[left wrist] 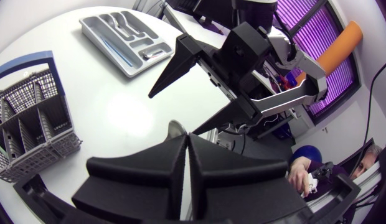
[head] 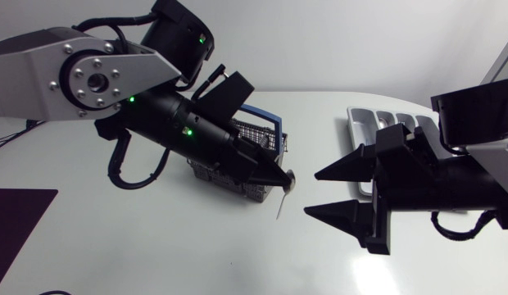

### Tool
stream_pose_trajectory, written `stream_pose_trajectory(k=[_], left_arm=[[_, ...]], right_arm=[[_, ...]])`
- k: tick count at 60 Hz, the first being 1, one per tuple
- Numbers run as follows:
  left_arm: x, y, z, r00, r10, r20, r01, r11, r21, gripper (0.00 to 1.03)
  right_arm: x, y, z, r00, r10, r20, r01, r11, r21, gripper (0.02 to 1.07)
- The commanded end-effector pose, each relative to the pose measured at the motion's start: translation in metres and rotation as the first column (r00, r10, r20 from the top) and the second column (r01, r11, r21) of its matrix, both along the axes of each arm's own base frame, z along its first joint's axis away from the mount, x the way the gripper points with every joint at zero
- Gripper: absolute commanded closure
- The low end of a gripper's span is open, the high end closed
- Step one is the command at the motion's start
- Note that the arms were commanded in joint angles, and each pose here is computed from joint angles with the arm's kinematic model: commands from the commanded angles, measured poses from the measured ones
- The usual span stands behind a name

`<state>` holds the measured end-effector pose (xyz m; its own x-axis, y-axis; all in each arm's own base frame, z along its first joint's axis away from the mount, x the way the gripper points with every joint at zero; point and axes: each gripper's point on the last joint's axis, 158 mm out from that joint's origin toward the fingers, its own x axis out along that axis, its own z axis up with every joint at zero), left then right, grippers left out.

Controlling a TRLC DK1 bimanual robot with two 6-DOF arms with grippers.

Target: Unload the cutlery basket into the drawer organizer.

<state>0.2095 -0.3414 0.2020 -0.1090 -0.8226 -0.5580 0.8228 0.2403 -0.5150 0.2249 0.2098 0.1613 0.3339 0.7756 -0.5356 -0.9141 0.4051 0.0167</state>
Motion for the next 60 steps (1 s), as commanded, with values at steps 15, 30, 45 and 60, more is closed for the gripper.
stream_pose_trajectory(k=[15,30,45,60], left_arm=[[-0.011,-0.002,0.030,0.999,-0.050,-0.006,0.049,0.997,-0.066,1.00],[-0.014,-0.003,0.038,0.998,-0.057,-0.031,0.054,0.994,-0.092,1.00],[-0.012,0.000,0.044,0.998,-0.051,-0.047,0.045,0.993,-0.112,1.00],[-0.013,0.000,0.046,0.997,-0.054,-0.057,0.047,0.992,-0.120,1.00]], right_arm=[[-0.022,0.023,0.000,0.994,0.097,0.055,-0.097,0.995,0.002,0.45],[-0.024,0.033,0.002,0.993,0.097,0.067,-0.098,0.995,0.013,0.67],[-0.028,0.038,-0.001,0.993,0.105,0.052,-0.106,0.994,0.011,0.86],[-0.031,0.043,-0.003,0.993,0.111,0.033,-0.112,0.994,0.018,0.94]])
